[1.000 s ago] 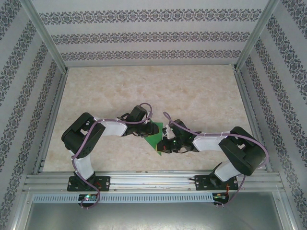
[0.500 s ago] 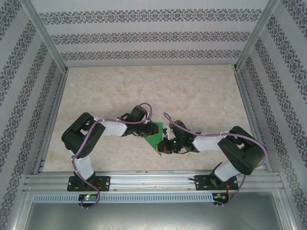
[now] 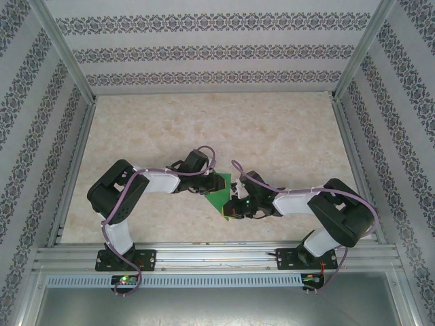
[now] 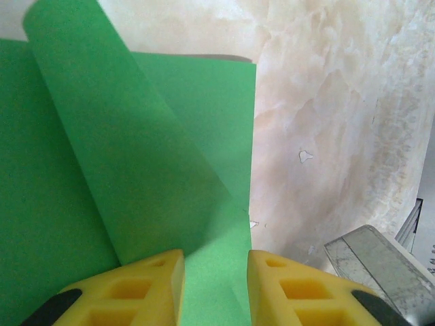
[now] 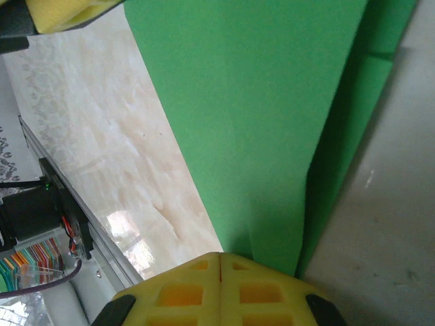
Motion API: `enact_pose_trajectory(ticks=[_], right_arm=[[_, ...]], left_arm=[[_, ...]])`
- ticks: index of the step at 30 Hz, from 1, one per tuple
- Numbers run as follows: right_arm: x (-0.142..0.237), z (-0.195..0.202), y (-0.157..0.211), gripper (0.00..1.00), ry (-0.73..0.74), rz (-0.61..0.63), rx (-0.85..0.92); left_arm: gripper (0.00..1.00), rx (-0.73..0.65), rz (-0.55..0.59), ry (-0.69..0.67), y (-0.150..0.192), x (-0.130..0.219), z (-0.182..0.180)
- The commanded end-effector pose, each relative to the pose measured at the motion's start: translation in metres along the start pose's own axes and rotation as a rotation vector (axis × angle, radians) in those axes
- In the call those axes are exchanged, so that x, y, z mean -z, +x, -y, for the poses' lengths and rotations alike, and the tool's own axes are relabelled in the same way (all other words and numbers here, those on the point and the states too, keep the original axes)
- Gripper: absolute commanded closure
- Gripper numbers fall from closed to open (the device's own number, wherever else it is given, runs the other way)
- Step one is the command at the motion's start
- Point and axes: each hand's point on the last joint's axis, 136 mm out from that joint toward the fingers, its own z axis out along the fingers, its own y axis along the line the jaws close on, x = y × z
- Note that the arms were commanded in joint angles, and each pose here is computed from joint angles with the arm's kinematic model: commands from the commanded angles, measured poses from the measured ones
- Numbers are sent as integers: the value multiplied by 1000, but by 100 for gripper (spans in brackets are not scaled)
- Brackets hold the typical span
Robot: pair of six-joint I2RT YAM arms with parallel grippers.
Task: Fold a paper plane with a square sheet of paper (fold left side to right side)
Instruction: Fourth fold the wing at the center of the table.
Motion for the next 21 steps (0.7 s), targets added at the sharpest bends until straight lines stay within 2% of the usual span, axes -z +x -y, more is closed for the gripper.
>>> enact_pose_trajectory(ticks=[1, 21], right_arm=[[-5, 10, 11, 100, 26, -31, -21], [-5, 18, 37, 100, 45, -95, -41]], left_arm=[[69, 65, -22, -114, 13, -9, -42], [69, 68, -11, -127, 13, -9, -46]])
